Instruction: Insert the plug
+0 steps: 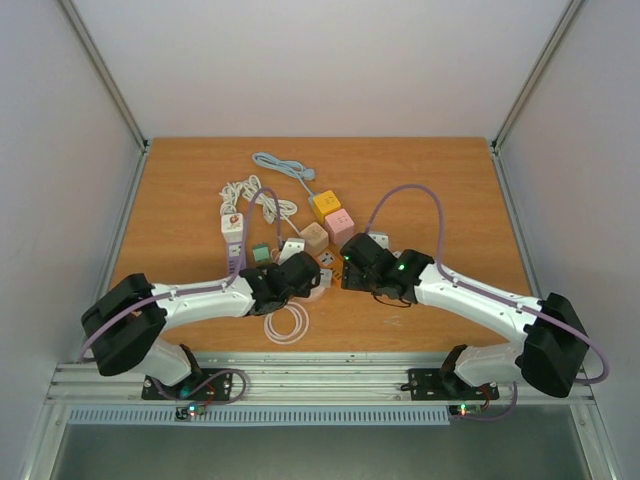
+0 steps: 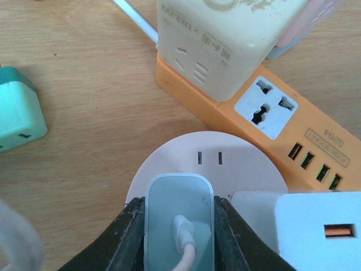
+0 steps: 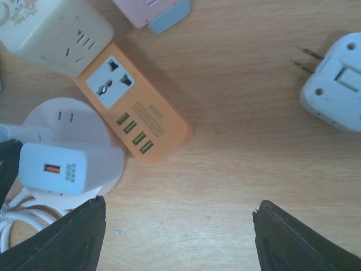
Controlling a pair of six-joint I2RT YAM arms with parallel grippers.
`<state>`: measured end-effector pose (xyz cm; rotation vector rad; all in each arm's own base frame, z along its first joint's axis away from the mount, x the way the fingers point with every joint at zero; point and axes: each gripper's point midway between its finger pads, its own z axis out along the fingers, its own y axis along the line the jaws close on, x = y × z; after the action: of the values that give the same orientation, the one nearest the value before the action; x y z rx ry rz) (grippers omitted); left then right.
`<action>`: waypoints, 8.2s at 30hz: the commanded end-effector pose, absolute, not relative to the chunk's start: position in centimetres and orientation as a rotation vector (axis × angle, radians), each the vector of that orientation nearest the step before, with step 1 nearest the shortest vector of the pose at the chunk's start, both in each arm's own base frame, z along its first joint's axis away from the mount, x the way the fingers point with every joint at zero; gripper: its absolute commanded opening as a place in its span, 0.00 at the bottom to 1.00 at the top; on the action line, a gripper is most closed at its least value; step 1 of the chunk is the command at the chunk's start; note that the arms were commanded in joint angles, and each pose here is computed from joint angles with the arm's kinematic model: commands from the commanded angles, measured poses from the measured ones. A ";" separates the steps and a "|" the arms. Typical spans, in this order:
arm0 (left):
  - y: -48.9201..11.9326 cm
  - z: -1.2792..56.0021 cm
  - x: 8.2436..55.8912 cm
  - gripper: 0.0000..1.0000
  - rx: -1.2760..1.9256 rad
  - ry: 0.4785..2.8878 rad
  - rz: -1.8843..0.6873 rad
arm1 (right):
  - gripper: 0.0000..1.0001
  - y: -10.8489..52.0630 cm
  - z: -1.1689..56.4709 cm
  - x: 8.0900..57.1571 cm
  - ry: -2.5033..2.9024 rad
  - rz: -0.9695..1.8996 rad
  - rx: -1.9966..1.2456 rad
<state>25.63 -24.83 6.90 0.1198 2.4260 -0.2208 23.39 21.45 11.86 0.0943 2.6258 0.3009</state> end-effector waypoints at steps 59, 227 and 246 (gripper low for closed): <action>-17.7 23.9 22.8 0.70 0.069 2.196 -0.571 | 0.83 9.7 1.8 30.2 2.791 -0.214 0.602; -15.7 32.3 24.4 0.74 0.027 2.040 -0.765 | 0.01 30.1 28.4 26.4 2.258 1.135 -0.694; -9.5 31.5 22.9 0.92 0.084 1.995 -0.352 | 0.01 28.2 16.9 44.4 2.493 0.255 -0.611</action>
<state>22.29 -10.56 31.84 0.0800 2.0040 -0.4577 42.18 29.53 16.77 -0.6102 2.5141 0.3769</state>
